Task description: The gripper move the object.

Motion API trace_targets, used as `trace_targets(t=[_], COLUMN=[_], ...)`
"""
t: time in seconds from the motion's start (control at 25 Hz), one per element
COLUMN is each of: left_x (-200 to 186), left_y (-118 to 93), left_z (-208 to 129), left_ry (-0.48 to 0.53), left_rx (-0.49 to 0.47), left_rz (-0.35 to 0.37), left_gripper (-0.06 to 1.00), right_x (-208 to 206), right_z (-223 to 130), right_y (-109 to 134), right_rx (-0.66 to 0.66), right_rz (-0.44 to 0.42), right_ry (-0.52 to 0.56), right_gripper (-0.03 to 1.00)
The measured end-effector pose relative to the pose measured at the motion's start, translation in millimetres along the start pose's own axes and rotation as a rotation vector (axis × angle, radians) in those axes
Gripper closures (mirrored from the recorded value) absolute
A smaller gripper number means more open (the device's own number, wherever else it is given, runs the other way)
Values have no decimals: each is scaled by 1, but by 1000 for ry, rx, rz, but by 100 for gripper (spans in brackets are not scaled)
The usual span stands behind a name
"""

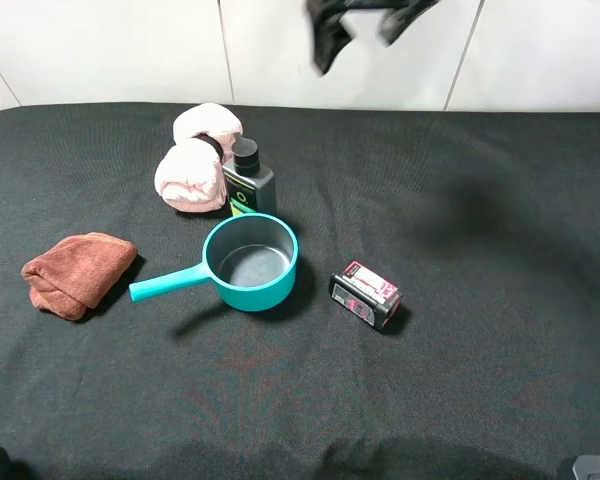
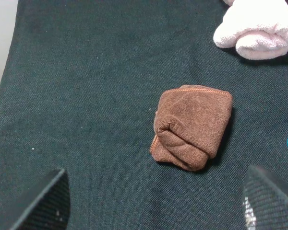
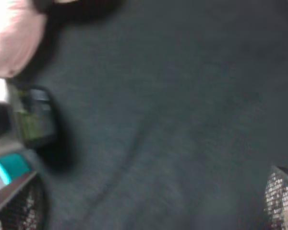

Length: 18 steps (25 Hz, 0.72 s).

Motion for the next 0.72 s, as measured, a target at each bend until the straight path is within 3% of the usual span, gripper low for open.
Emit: trace_targets(t=[0.28,0.48,0.72], left_x=[0,0,0], left_y=[0,0,0], left_z=[0,0,0], left_ry=[0,0,0], left_rx=[0,0,0], left_rz=[0,0,0], left_gripper=[18,18,18], right_x=[-57,-79,-107], right_z=[-17,-54,-121], right_y=[-76,-125,-154], right_rx=[196,361,524], right_rz=[-52,-78,-126], right_ry=[-95,-92,-63], right_gripper=[27,27,27])
Point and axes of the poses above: a point on each arm's last joint axis where the gripper is mounted, x pointing out along that axis toward the gripper, y along the wrist's bending axis when the last joint is at zero, z = x × y, the point moved 1 cm from there along x, pointing out along that axis toward the gripper, and after that the axes turned 4 degrees about x, right-handed, at the moved point
